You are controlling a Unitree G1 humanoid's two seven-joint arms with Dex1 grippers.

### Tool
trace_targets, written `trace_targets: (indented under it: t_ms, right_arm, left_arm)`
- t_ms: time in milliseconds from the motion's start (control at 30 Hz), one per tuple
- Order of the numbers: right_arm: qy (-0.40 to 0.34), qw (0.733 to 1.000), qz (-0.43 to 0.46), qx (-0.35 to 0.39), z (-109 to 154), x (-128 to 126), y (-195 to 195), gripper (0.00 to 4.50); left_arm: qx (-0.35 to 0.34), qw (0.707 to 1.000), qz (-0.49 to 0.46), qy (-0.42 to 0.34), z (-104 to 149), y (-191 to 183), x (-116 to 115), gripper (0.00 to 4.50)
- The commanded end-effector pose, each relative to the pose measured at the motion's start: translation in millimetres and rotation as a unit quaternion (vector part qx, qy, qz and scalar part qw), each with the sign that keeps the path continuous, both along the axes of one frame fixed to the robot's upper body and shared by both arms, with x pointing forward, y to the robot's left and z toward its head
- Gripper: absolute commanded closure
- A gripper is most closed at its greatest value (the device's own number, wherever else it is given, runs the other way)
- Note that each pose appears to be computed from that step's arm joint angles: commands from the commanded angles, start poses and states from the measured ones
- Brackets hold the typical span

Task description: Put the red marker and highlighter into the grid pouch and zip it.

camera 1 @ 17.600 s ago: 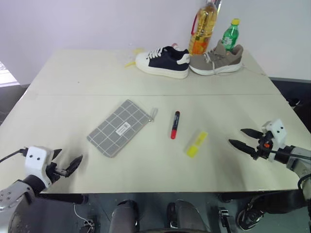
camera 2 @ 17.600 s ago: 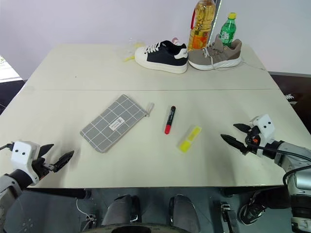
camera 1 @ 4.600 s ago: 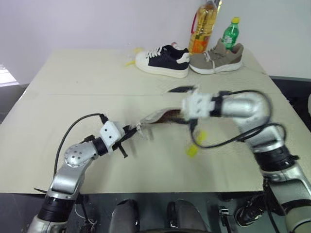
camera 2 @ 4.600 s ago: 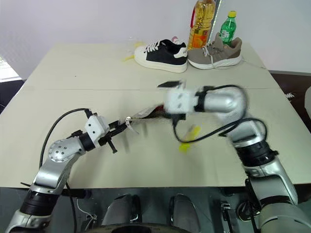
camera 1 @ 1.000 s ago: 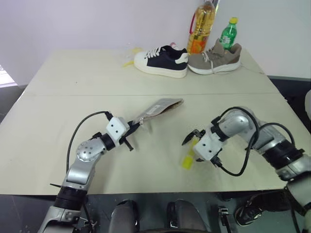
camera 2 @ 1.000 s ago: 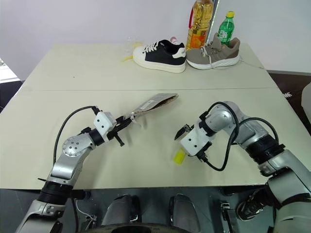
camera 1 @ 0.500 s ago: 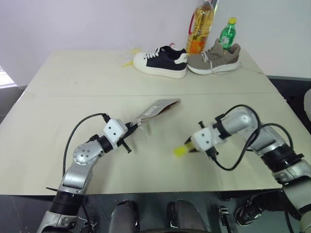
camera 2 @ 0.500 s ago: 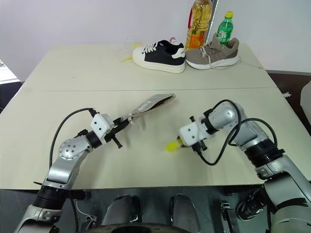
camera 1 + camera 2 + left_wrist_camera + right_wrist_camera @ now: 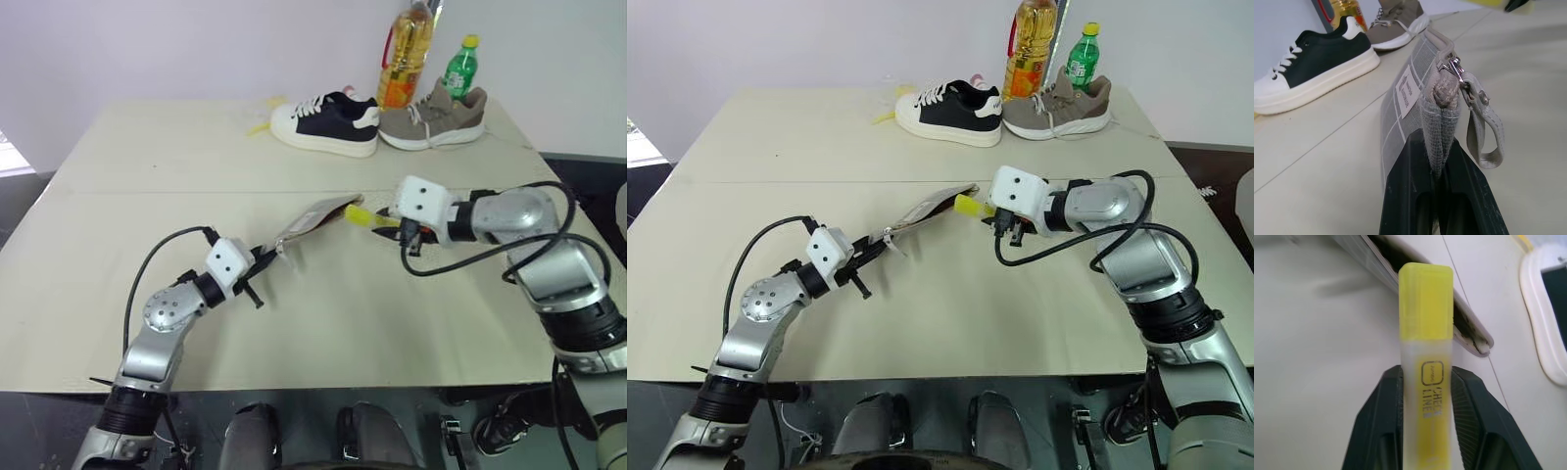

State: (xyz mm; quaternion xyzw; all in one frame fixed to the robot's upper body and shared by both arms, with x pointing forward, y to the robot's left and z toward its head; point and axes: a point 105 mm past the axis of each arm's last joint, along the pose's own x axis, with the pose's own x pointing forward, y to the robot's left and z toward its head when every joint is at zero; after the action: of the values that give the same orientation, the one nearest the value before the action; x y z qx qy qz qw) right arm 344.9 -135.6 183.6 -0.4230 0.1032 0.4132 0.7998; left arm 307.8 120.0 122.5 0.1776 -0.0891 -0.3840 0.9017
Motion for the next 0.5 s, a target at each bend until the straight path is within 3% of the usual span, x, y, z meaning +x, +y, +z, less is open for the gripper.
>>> trace_targets:
  t_ms: [33, 333, 500]
  right_arm:
    - [-0.042, 0.999, -0.008, -0.012, 11.8, 7.5, 1.5, 3.7]
    - [-0.055, 0.997, 0.013, -0.049, 6.4, 11.5, 6.5, 3.7]
    - [-0.092, 0.987, 0.051, -0.122, 4.7, 12.3, 7.6, 3.7]
  left_arm:
    - [-0.007, 0.999, -0.024, -0.027, 15.7, -11.1, -5.1, 4.5]
    - [-0.009, 0.999, -0.03, -0.026, 16.3, -16.3, -11.0, 4.5]
    - [0.01, 0.998, -0.047, -0.029, 15.7, -20.5, -15.1, 4.5]
